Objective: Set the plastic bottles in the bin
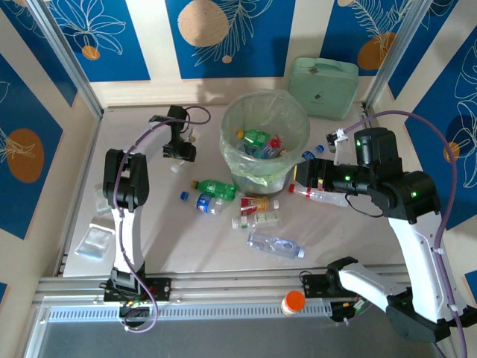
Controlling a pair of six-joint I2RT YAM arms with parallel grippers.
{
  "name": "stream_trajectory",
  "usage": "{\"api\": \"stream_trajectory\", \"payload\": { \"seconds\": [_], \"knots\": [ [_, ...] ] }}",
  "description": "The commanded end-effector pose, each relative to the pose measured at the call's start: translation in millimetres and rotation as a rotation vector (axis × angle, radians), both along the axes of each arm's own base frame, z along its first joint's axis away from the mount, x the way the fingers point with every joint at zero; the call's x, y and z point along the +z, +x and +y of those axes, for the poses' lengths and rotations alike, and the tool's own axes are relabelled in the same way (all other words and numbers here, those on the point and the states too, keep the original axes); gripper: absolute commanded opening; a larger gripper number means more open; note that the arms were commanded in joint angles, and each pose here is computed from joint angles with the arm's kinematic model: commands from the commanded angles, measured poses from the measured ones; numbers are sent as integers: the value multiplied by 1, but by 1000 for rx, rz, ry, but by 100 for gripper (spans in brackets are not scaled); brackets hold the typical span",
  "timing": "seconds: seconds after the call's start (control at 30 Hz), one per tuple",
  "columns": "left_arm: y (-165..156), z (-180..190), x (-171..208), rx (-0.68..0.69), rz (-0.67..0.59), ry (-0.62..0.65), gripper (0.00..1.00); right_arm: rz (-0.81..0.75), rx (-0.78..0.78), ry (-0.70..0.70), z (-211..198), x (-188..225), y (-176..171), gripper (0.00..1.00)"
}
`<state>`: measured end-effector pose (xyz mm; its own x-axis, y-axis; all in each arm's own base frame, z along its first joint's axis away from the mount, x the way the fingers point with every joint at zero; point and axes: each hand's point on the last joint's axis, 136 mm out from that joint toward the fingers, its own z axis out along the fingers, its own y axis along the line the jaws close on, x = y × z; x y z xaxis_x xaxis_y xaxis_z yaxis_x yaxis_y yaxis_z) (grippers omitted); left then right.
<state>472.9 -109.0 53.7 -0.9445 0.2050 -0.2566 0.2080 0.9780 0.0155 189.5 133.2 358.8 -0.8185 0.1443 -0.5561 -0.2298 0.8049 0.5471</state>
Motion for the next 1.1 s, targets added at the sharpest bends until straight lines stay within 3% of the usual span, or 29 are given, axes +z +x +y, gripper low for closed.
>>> {"api": "stream_trajectory", "payload": {
  "seconds": [0.0, 0.43, 0.67, 0.9, 1.07],
  "knots": [
    [1, -4, 40, 3, -87, -21, 59, -27, 9, 28, 2, 10, -2, 69],
    [-25, -5, 155, 110, -310, -139, 55, -57, 13, 38, 3, 22, 0, 68],
    [-79, -16, 217, 151, -414, -280, 54, -106, 60, 49, 7, 34, -11, 67],
    [-145, -34, 295, 127, -510, -499, 55, -120, 129, 104, 21, 43, -31, 66],
    [-178, -44, 324, 65, -537, -587, 55, -133, 157, 116, 21, 40, -44, 66]
  ]
}}
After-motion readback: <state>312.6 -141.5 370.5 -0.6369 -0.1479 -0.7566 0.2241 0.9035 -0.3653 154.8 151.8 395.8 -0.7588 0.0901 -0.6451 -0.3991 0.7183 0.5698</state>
